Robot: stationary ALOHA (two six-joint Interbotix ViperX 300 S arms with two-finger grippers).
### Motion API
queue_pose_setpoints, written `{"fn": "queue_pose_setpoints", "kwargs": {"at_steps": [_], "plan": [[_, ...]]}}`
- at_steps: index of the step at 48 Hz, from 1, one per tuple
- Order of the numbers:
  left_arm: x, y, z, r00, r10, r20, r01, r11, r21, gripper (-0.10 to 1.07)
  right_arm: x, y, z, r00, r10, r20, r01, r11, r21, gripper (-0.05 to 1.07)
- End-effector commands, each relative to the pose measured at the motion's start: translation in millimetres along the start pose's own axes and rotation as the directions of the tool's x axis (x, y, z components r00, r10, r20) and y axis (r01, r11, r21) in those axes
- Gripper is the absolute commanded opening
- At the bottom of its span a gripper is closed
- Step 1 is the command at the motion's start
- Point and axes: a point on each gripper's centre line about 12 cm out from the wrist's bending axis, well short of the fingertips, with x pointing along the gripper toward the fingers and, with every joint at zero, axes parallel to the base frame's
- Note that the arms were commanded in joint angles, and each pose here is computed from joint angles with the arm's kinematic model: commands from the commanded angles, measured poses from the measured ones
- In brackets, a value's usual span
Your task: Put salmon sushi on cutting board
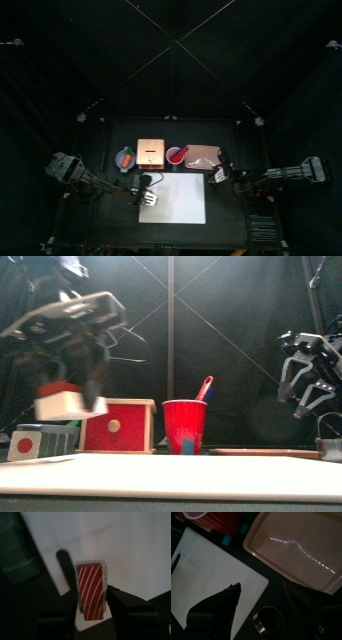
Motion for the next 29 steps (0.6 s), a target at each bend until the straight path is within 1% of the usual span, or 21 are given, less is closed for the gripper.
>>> {"fn": "queue_pose_setpoints", "kwargs": {"at_steps": [1, 4, 8, 13, 17, 23, 26, 29], "plan": [[8.0, -26.5, 13.4, 0.998, -0.061, 0.007, 0.061, 0.998, -0.019, 0.54, 0.0, 1.5, 0.6, 1.000, 0.006, 0.002, -0.006, 1.000, -0.006, 0.98], [21.0, -36.9, 14.7, 0.998, -0.064, 0.006, 0.064, 0.998, -0.018, 0.55, 0.6, -0.5, -1.0, 1.000, 0.000, -0.001, 0.000, 1.000, -0.013, 0.98], [29.4, -47.8, 14.2, 0.998, -0.070, 0.003, 0.070, 0.997, -0.026, 0.56, 1.1, -2.8, -2.3, 1.000, -0.007, -0.004, 0.007, 1.000, -0.014, 0.98], [36.5, -58.2, 14.2, 0.997, -0.082, 0.003, 0.082, 0.996, -0.028, 0.63, 1.2, -4.5, -3.2, 1.000, -0.012, -0.005, 0.012, 1.000, -0.015, 0.98], [38.8, -61.4, 15.2, 0.995, -0.095, -0.004, 0.095, 0.995, -0.033, 0.75, 1.3, -4.7, -3.7, 1.000, -0.012, -0.005, 0.012, 1.000, -0.021, 0.98], [37.6, -59.8, 16.3, 0.995, -0.100, -0.010, 0.100, 0.994, -0.036, 0.99, 1.5, -5.6, -4.1, 1.000, -0.014, -0.004, 0.014, 0.999, -0.029, 0.98], [36.1, -59.7, 17.2, 0.995, -0.103, -0.010, 0.102, 0.994, -0.036, 1.05, 1.4, -5.4, -4.4, 1.000, -0.013, -0.005, 0.013, 0.999, -0.030, 0.98], [29.5, -59.9, 19.6, 0.993, -0.115, -0.003, 0.114, 0.993, -0.028, 1.04, 1.5, -5.9, -4.7, 1.000, -0.014, -0.005, 0.014, 0.999, -0.030, 0.98]]}}
